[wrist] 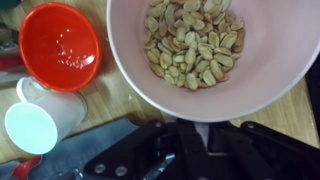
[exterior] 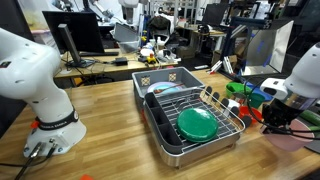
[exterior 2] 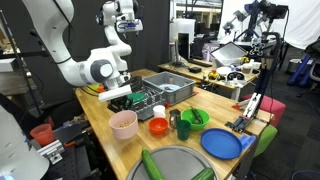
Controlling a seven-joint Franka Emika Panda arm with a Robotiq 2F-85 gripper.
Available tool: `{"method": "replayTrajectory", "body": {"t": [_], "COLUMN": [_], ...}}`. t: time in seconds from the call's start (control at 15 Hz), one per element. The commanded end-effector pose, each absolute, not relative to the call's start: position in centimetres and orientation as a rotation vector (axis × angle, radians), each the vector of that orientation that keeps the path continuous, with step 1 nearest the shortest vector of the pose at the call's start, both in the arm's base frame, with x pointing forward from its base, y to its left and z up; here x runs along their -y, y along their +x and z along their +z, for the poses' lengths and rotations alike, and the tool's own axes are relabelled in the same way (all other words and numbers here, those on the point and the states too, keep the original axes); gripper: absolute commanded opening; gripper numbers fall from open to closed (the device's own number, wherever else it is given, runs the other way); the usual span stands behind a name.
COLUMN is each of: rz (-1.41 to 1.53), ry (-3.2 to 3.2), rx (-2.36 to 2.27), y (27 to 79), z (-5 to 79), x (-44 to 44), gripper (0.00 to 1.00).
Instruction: Move the pink mug to the left
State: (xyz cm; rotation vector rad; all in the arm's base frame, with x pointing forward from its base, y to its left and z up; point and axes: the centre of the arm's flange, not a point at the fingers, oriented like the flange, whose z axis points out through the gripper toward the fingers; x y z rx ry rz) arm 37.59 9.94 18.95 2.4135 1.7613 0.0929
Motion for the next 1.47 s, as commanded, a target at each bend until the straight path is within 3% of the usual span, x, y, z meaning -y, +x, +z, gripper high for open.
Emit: {"method": "replayTrajectory", "body": {"t": [0.0, 0.07, 0.6, 0.67, 1.4], "rz": [0.115, 0.12, 0.118, 0.118, 0.128], "ry": [2.404, 2.399, 2.405, 2.405, 2.119], "rx": [-1.778, -1.787, -1.779, -1.779, -2.073], "y": [36.9, 36.4, 36.8, 36.8, 29.8], "z": [19.3, 19.4, 19.3, 19.3, 19.1], "x": [-10.5, -10.8, -10.7, -10.7, -24.1], "gripper": [0.03, 0.12, 0.12, 0.03, 0.03]}}
